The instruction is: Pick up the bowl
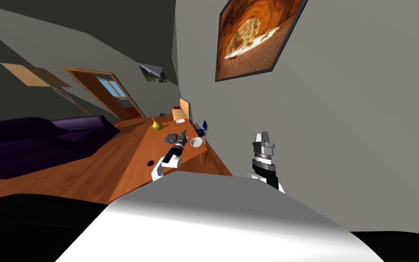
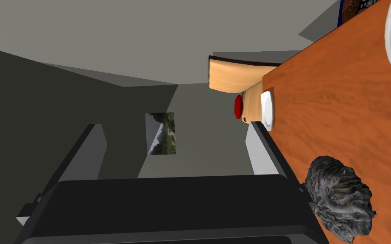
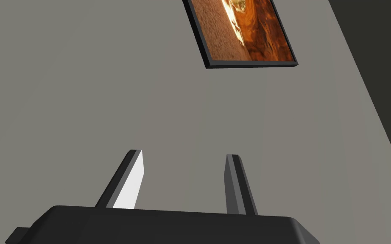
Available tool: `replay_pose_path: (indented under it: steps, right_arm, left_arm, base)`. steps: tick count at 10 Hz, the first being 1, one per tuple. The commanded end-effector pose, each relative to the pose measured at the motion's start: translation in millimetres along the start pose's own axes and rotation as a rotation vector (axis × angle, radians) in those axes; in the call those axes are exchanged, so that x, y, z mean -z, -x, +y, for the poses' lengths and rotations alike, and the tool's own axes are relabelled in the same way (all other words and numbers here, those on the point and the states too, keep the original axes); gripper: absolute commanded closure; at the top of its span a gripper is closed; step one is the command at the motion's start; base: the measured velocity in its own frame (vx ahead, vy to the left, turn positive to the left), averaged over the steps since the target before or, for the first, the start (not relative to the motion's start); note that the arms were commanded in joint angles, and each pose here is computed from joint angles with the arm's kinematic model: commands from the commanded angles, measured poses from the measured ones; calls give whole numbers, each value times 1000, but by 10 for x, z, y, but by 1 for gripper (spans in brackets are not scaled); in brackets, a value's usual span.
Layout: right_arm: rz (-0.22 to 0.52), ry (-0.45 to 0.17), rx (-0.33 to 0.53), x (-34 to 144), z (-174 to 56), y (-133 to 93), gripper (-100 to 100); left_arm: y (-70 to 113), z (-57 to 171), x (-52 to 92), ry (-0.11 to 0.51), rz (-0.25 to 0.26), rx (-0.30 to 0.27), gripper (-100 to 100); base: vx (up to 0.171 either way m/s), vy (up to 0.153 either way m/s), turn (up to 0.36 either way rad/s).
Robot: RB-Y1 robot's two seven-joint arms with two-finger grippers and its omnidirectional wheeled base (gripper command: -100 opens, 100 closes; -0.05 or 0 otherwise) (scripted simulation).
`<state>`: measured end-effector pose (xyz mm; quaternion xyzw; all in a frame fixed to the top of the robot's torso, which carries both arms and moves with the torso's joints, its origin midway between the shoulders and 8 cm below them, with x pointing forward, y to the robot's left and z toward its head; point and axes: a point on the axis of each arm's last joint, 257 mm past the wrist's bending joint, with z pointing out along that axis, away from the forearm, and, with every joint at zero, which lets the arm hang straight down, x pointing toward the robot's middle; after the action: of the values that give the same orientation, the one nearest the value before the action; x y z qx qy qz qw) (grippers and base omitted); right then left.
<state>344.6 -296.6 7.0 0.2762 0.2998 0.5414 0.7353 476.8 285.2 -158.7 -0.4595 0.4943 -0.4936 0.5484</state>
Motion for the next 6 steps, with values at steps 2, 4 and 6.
replay_pose_path:
  steps: [2, 4, 6]
  right_arm:
    - [0, 0, 0, 0, 0, 0, 0]
    - [0, 0, 0, 0, 0, 0, 0]
    - [0, 0, 0, 0, 0, 0, 0]
  left_arm:
    - [21, 199, -58, 67, 3, 1, -100]
    - [18, 369, -92, 121, 6, 1, -100]
    - [17, 539, -117, 176, 8, 0, -100]
  base:
    - [-40, 21, -19]
    - [-39, 28, -18]
    - [-29, 20, -13]
